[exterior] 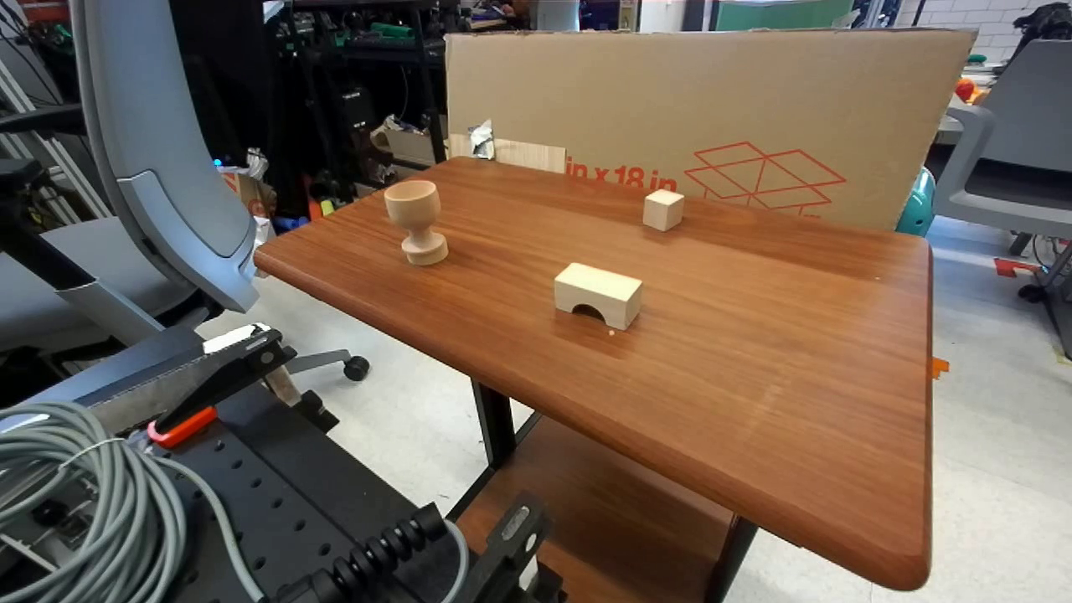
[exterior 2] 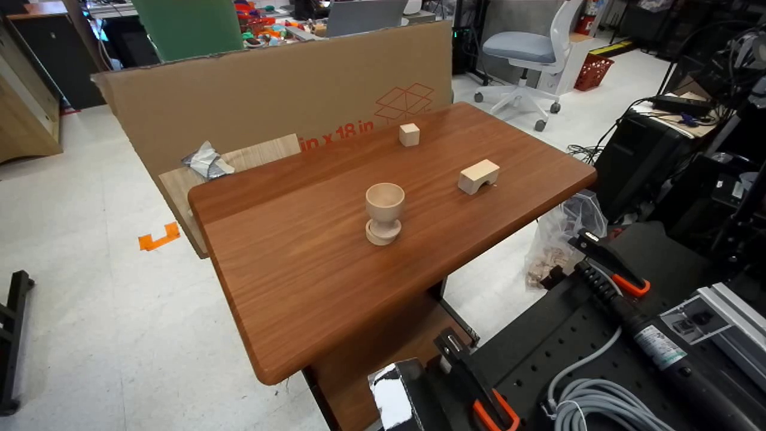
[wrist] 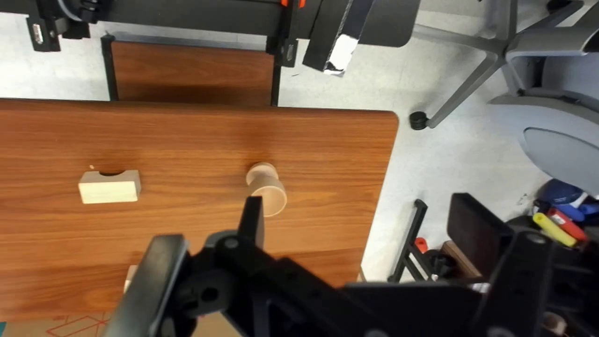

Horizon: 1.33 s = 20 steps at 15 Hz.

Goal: Move the cup to the right

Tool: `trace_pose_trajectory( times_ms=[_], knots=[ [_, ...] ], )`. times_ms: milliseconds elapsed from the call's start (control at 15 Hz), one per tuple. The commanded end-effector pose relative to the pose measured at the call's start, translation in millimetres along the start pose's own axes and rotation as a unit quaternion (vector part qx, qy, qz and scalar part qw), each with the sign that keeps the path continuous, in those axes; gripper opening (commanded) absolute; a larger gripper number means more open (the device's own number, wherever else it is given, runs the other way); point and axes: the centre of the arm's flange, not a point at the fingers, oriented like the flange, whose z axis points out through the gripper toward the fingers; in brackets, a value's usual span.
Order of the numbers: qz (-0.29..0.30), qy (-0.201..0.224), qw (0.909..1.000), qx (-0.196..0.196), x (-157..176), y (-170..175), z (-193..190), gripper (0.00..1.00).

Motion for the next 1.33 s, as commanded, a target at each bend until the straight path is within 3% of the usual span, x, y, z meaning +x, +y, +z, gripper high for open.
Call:
trace_pose_trajectory(
  times_ms=[0,200,400,867,1267],
  knots=[
    [0.021,-0.018,0.9961,-0.083,38.5,17.1,42.6,1.0],
    [0.03,-0.047,0.9882,-0.142,55.7,32.9,78.2,1.0],
    [0.037,-0.087,0.9823,-0.162,70.8,42.0,108.7,1.0],
    [0.035,-0.134,0.9834,-0.117,107.2,41.4,145.5,1.0],
    [0.014,-0.167,0.9786,-0.12,120.4,39.5,182.7,1.0]
  ],
)
